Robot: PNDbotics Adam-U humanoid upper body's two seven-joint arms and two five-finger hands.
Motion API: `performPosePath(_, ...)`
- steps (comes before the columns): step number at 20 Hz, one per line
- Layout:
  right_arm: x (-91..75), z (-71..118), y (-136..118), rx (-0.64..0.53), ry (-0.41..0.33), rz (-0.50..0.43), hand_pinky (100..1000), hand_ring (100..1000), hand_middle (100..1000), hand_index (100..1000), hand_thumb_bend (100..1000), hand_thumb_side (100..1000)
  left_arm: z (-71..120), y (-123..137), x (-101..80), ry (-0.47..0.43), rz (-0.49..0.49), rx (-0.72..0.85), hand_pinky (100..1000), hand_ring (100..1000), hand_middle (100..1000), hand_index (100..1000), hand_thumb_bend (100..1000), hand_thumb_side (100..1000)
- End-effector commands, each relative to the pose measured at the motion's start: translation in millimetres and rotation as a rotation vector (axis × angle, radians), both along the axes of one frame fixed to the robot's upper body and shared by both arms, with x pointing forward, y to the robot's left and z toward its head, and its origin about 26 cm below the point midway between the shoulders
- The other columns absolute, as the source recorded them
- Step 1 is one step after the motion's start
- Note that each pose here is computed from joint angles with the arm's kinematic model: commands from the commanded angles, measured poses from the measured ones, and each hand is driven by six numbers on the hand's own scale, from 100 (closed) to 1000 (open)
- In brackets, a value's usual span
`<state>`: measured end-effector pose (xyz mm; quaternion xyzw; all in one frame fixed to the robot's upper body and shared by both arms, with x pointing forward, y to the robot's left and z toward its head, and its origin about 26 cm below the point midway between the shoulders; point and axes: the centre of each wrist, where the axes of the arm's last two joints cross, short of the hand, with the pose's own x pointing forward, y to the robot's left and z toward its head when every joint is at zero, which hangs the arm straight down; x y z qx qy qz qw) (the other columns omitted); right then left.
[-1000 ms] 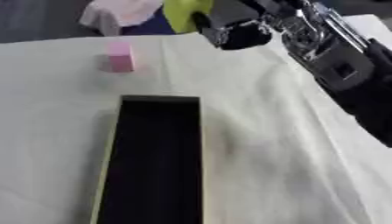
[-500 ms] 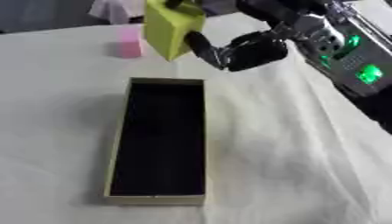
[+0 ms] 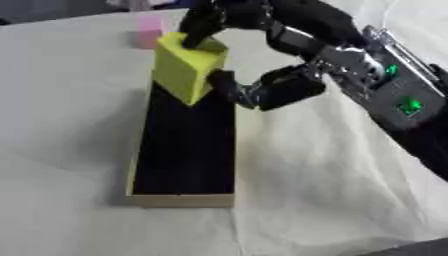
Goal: Pick up objects on the table and place them in the box.
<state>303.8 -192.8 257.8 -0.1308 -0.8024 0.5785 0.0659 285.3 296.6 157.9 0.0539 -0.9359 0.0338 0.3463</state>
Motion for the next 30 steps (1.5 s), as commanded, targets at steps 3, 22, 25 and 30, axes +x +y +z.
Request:
performPosePath(3,-6.4,-20.3,3,-0.078,-0.011,0.017,729,735,100,608,100,100,6.4,3,-3.2,-0.018,0.015,0.031,588,518,605,814,122,782)
performPosePath(22,-23.3,-84.2,-4,-0.282,-0.048,-0.068,725,726,100,611,100,100,5.1,-3,-2.1,-0.011,-0.015,0.039,585,510,603,810,115,791)
performPosePath(25,-24.7,-87.5,-5,-0.293,-0.08,-0.082,730,755,166,679,100,100,5.1,-3,-2.0,-0.011,-0.017,0.04,585,510,603,810,115,793)
performPosePath(30,-26.7,-92.4,-4,-0.313,-0.135,-0.104,767,875,508,799,100,100,5.2,-4,-1.9,-0.01,-0.022,0.042,585,509,603,810,115,793)
